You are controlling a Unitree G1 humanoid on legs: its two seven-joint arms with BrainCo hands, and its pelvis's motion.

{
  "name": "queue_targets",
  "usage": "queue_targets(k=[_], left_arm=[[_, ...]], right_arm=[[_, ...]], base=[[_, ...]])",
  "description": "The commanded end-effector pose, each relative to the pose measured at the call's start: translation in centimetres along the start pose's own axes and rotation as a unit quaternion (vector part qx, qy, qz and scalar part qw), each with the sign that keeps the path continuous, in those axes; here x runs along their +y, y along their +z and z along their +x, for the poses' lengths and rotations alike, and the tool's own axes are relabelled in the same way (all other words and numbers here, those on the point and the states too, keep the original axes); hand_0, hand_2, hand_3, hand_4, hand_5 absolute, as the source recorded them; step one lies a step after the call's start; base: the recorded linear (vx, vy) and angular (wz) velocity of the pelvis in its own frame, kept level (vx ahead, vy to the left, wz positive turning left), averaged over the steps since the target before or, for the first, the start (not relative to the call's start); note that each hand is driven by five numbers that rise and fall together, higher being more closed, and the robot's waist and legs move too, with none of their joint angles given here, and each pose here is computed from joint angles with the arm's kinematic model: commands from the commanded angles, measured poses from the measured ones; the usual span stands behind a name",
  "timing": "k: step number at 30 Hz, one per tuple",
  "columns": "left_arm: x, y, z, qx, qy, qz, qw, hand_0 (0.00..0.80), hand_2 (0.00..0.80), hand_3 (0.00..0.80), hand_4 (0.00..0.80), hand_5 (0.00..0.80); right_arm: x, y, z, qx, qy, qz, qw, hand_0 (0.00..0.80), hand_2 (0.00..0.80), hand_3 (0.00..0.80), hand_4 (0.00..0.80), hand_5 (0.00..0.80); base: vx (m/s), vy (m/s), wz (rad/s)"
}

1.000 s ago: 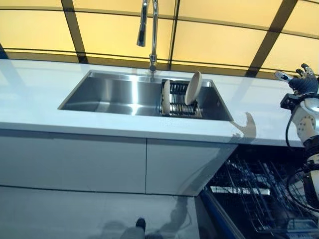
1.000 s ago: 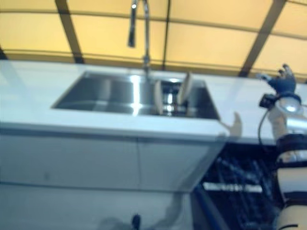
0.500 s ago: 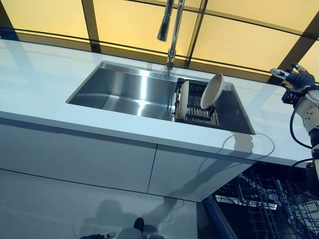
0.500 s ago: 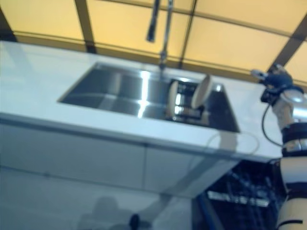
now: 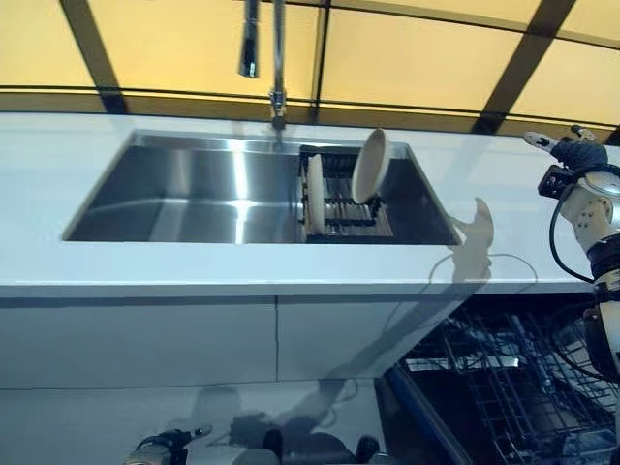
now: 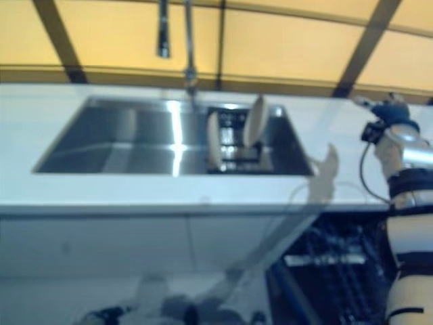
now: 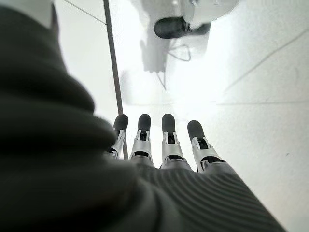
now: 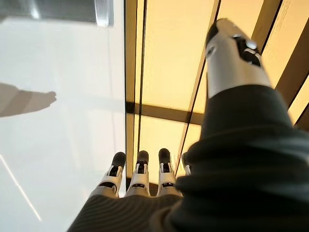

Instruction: Take plates into dishwasher

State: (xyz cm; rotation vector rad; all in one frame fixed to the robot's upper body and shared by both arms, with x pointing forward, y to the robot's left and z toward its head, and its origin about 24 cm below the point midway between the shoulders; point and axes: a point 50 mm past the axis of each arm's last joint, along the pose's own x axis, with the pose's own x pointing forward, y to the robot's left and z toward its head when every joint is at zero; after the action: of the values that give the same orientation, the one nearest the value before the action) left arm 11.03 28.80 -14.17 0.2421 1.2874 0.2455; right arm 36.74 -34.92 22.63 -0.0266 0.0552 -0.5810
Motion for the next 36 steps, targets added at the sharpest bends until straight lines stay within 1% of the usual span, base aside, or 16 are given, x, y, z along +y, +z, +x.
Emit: queue_targets(k=[1, 3, 7, 11, 19, 25, 31, 36], left_arm=[[-0.6, -1.1, 0.0, 0.017, -0.008, -0.004, 1.0, 0.0, 0.0, 0.0, 0.0, 0.0], [-1.5, -1.9, 0.0, 0.021, -0.018, 0.012, 1.0, 0.0, 0.0, 0.0, 0.0, 0.0], [-2.5, -1.9, 0.0, 0.013, -0.031, 0.018, 0.999, 0.0, 0.0, 0.0, 0.0, 0.0], [-3.1, -1.9, 0.0, 0.006, -0.042, 0.055, 0.998, 0.0, 0.0, 0.0, 0.0, 0.0], [-3.0, -2.4, -0.1, 0.018, -0.043, 0.057, 0.997, 0.0, 0.0, 0.0, 0.0, 0.0], [-3.4, -1.8, 0.0, 0.01, -0.045, 0.074, 0.996, 0.0, 0.0, 0.0, 0.0, 0.0], [-3.3, -1.3, 0.0, 0.001, -0.029, 0.055, 0.998, 0.0, 0.0, 0.0, 0.0, 0.0], [-3.4, -0.3, 0.0, -0.024, -0.019, 0.03, 0.999, 0.0, 0.0, 0.0, 0.0, 0.0]], right_arm=[[0.0, 6.2, -0.7, -0.085, 0.004, 0.041, 0.996, 0.0, 0.0, 0.0, 0.0, 0.0], [-0.6, 6.1, -0.5, -0.079, -0.003, 0.026, 0.997, 0.0, 0.0, 0.0, 0.0, 0.0], [-0.4, 6.2, -0.4, -0.065, -0.003, 0.013, 0.998, 0.0, 0.0, 0.0, 0.0, 0.0], [0.6, 6.7, -0.6, -0.07, 0.005, -0.011, 0.997, 0.0, 0.0, 0.0, 0.0, 0.0], [3.9, 7.8, -1.4, -0.078, 0.019, -0.048, 0.996, 0.0, 0.0, 0.0, 0.0, 0.0], [6.3, 8.4, -2.0, -0.078, 0.035, -0.039, 0.996, 0.0, 0.0, 0.0, 0.0, 0.0], [8.4, 9.5, -2.9, -0.09, 0.047, -0.028, 0.994, 0.0, 0.0, 0.0, 0.0, 0.0], [10.1, 10.9, -3.9, -0.105, 0.059, -0.024, 0.992, 0.0, 0.0, 0.0, 0.0, 0.0]], base=[[0.151, -0.118, 0.18], [0.171, -0.111, 0.22], [0.157, -0.07, 0.13], [0.078, -0.043, 0.12], [0.059, 0.0, 0.02], [0.026, 0.012, 0.0], [-0.005, 0.021, 0.0], [-0.019, 0.016, 0.04]])
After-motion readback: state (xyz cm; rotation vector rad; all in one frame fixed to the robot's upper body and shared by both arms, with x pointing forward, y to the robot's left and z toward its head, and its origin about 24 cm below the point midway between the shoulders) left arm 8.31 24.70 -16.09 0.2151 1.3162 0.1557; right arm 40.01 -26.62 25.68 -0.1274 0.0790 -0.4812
